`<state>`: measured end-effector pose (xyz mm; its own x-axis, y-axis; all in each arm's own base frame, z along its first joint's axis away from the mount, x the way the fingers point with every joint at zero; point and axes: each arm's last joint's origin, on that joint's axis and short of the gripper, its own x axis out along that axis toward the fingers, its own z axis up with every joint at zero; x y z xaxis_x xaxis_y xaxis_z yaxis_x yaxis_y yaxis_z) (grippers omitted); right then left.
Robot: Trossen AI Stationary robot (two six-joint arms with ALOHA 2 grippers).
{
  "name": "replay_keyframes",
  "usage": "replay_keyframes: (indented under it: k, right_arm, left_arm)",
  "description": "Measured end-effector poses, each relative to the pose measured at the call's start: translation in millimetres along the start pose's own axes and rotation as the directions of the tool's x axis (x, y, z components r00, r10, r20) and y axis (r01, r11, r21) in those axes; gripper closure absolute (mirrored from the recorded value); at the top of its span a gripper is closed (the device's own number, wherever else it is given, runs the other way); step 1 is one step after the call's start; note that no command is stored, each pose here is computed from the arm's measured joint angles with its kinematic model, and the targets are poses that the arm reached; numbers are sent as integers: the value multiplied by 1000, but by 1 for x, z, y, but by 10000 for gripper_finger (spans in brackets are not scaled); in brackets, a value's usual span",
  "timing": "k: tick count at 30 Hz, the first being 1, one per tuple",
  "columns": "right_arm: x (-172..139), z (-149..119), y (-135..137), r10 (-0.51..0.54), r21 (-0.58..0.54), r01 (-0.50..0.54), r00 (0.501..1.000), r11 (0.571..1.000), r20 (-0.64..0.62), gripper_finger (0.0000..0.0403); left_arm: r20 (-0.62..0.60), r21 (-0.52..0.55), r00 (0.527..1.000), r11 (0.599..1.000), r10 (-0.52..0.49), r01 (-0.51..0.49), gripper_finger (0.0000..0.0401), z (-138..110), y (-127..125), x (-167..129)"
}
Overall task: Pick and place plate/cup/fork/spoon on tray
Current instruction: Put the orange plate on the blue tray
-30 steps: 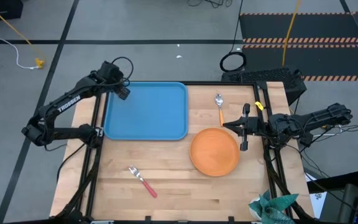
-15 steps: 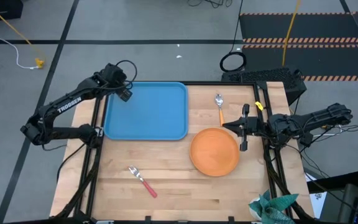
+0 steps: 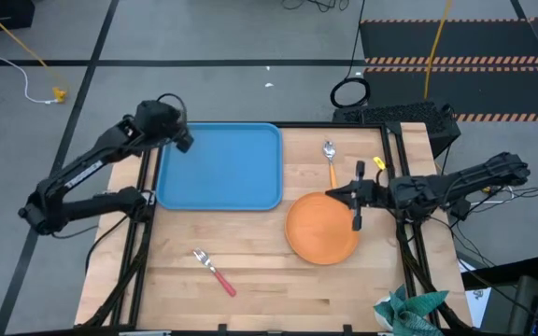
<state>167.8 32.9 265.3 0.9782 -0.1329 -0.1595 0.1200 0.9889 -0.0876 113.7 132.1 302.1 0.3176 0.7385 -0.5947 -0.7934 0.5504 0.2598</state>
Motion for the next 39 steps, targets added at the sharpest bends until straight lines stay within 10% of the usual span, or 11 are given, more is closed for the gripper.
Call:
replay_keyframes:
  k: [7, 17, 39]
  right_arm:
    - [13, -6, 7, 52, 125, -45, 997, 991, -54, 378]
    - [39, -2, 46, 127, 124, -91, 937, 988, -327, 303]
    - [72, -46, 119, 198, 188, -75, 531, 979, -824, 247]
  left_arm:
    - [126, -30, 962, 968, -243, 249, 306, -3, -13, -34]
    - [217, 73, 767, 794, -604, 604, 306, -8, -40, -72]
    - [170, 364, 524, 547, -835, 754, 306, -13, -116, -95]
